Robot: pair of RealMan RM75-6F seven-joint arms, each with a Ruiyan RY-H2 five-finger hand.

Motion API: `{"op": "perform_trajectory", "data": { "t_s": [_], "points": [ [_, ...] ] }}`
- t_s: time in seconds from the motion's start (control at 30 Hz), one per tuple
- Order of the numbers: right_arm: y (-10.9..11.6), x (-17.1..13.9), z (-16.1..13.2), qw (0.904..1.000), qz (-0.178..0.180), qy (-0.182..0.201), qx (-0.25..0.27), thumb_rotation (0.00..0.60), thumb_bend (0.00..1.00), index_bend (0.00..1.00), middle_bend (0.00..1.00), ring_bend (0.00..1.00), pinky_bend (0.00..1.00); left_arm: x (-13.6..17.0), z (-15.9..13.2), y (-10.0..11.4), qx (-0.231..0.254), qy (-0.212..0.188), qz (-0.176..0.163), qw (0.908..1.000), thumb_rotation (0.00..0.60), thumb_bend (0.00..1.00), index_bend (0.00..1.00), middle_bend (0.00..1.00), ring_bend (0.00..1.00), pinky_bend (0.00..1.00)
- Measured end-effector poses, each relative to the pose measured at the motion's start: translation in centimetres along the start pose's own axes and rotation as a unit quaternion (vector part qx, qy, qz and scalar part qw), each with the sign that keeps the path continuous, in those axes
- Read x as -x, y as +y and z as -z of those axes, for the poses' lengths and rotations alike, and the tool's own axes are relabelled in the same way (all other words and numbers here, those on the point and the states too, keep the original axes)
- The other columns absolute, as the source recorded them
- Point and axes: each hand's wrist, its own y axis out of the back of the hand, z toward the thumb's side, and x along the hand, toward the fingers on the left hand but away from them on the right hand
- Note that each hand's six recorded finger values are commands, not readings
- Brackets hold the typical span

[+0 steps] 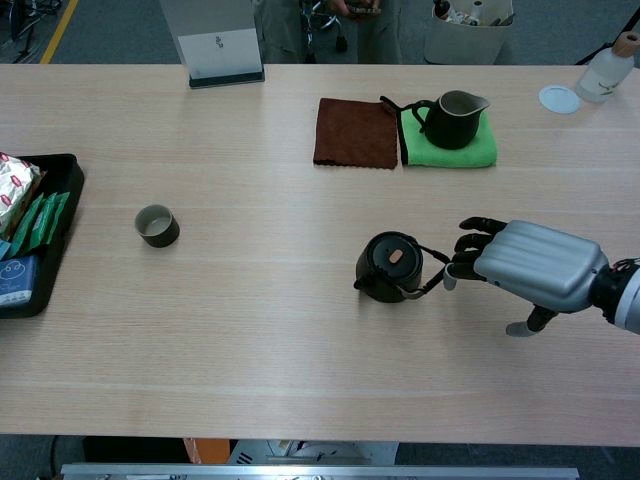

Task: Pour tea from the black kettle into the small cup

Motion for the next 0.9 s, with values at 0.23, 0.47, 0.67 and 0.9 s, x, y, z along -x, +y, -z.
{"op": "perform_trajectory", "data": {
  "t_s": [0.23, 0.47, 0.67, 0.9],
  "points": [
    [0.1, 0.1, -1.0, 0.9998, 0.000, 0.019, -0.001, 0.600, 0.00, 0.31, 0.30, 0.18, 0.08, 0.2, 0.2, 0.1, -0.001, 0.002, -0.001, 1.0000, 0.600, 0.27, 0.19, 0.10, 0.08, 0.06],
    [1.1, -0.9, -1.0, 0.9992, 0.027, 0.025, 0.015, 0.600, 0.00, 0.32, 0.30, 0.18, 0.08, 0.0, -0.1, 0.1, 0.000, -0.004, -0.001, 1.0000, 0.600, 0.27, 0.19, 0.10, 0.08, 0.06],
    [2.4, -1.5, -0.2, 0.9973, 0.061, 0.019, 0.035, 0.600, 0.00, 0.32, 0.30, 0.19, 0.08, -0.1, -0.6, 0.0, 0.001, -0.011, 0.000, 0.9999, 0.600, 0.27, 0.19, 0.10, 0.08, 0.06],
    [3.6, -0.3, 0.6, 0.9957, 0.079, 0.014, 0.045, 0.600, 0.00, 0.32, 0.32, 0.25, 0.10, -0.1, -0.9, 0.0, -0.001, -0.011, 0.002, 0.9999, 0.600, 0.27, 0.19, 0.10, 0.08, 0.06]
  ]
}}
